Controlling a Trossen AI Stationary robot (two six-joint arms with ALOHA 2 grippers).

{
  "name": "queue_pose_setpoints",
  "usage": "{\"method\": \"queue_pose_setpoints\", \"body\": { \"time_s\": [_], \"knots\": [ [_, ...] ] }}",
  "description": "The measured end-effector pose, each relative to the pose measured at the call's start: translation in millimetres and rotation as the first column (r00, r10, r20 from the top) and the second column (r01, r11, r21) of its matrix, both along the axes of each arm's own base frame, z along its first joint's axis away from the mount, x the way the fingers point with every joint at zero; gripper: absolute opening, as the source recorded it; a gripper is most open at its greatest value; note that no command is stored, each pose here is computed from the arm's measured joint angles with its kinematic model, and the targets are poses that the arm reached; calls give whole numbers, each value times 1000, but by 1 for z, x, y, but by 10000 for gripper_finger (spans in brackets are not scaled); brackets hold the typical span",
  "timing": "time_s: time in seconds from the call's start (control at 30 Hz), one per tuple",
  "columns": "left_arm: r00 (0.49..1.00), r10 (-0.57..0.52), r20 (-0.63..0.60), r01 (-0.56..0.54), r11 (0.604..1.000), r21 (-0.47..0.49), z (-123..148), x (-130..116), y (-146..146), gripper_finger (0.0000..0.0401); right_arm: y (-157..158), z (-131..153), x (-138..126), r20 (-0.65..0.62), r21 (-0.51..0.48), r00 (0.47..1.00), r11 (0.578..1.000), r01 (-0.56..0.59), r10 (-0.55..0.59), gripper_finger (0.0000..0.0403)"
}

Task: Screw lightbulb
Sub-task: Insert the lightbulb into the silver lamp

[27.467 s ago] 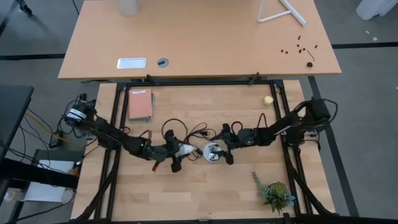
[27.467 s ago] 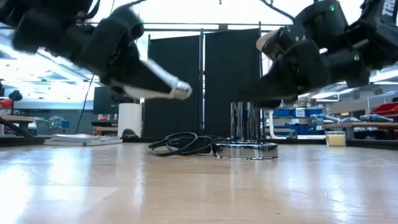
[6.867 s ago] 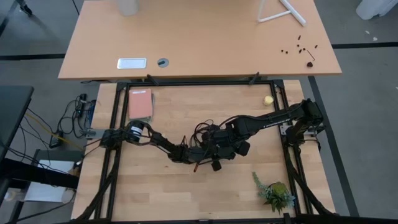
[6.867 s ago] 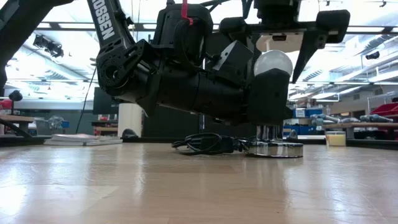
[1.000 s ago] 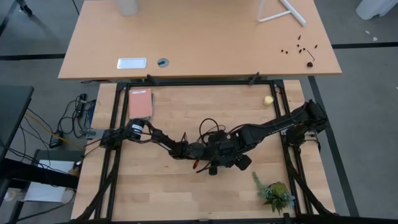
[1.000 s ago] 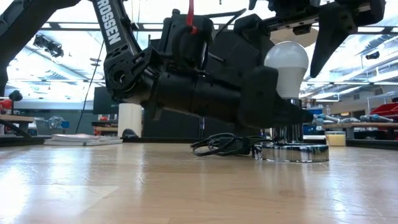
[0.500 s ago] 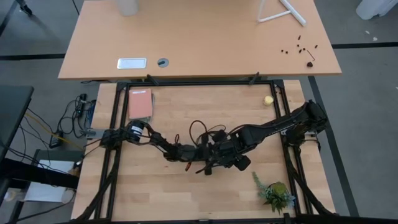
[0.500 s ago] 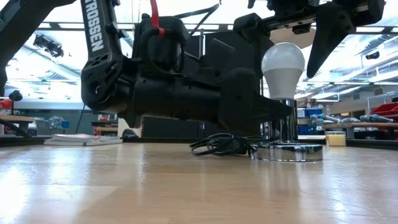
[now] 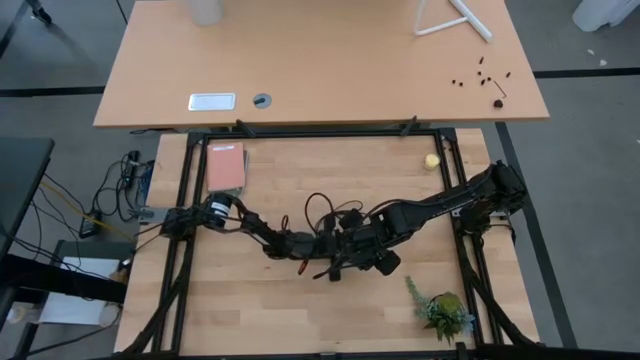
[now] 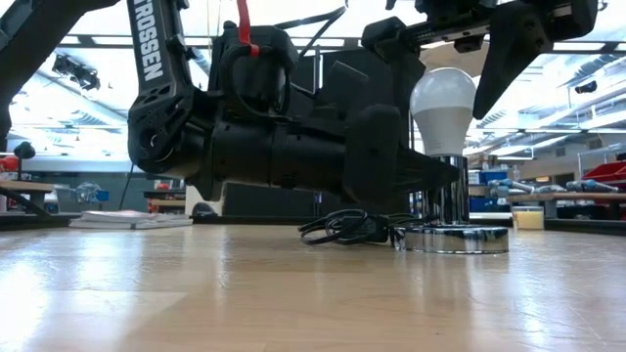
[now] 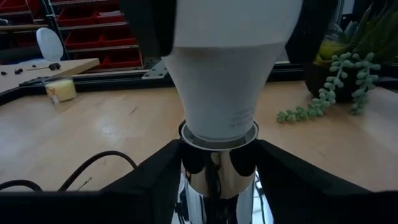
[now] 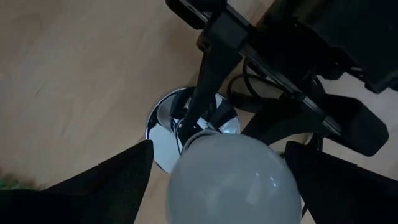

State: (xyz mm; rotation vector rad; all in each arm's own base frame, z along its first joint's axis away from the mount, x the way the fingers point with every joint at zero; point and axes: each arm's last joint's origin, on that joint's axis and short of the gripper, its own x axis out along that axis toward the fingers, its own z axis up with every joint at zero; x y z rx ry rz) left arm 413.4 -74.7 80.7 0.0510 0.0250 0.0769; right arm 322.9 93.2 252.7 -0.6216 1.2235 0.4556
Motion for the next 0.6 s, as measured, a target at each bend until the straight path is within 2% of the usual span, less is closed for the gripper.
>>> {"method": "queue_pose_setpoints", "body": {
  "time_s": [0.2, 0.5, 0.6],
  "knots": [
    [1000, 9, -3, -9, 1000, -22, 0, 1, 3, 172, 0, 0, 1, 16, 1, 1000, 1000, 5, -5, 372],
    [1000, 9, -4, -9, 1000, -22, 0, 1, 3, 171, -1, 0, 1, 12, -23, 1000, 1000, 10, -10, 372],
    [1000, 9, -4, -9, 1000, -22, 0, 1, 3, 171, -1, -1, -2, -14, -38, 1000, 999, -19, 19, 372]
  ]
}}
